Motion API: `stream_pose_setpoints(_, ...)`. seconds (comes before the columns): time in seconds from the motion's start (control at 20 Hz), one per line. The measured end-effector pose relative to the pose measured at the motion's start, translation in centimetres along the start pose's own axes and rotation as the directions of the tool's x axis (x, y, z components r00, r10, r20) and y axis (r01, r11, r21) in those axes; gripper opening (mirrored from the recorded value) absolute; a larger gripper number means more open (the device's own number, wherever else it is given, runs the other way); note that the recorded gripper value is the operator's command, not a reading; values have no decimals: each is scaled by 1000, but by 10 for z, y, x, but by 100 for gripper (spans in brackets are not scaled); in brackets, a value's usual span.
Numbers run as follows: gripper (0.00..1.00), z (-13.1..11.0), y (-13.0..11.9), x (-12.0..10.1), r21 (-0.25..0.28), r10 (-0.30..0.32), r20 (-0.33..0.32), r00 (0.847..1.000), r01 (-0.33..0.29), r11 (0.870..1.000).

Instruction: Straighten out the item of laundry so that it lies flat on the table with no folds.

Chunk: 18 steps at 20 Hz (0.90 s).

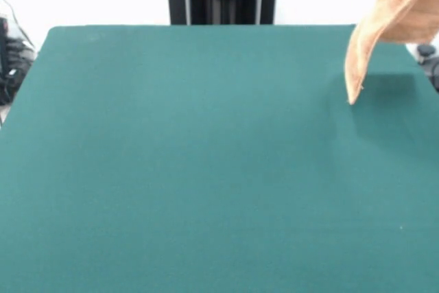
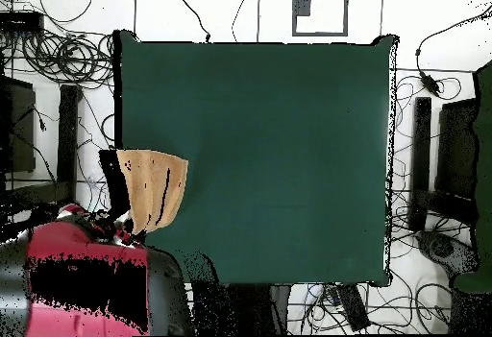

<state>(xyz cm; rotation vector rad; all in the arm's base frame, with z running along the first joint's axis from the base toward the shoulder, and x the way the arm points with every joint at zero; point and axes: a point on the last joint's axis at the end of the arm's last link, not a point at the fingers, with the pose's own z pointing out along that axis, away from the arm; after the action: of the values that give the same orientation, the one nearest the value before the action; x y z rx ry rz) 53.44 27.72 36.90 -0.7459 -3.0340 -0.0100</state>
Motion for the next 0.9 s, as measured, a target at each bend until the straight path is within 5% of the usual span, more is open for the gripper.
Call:
stream_pose_setpoints(0.35,0,-3,19,-6,-116,36,31,999,-32,993)
stream_pose_setpoints(0.5,0,8,21,-19,-202,93,64,994,-78,976)
stream_pose_setpoints(0.6,0,28,7,-38,-251,161,97,982,-132,959)
stream_pose_setpoints(0.9,0,67,-43,-64,-239,239,121,964,-205,949)
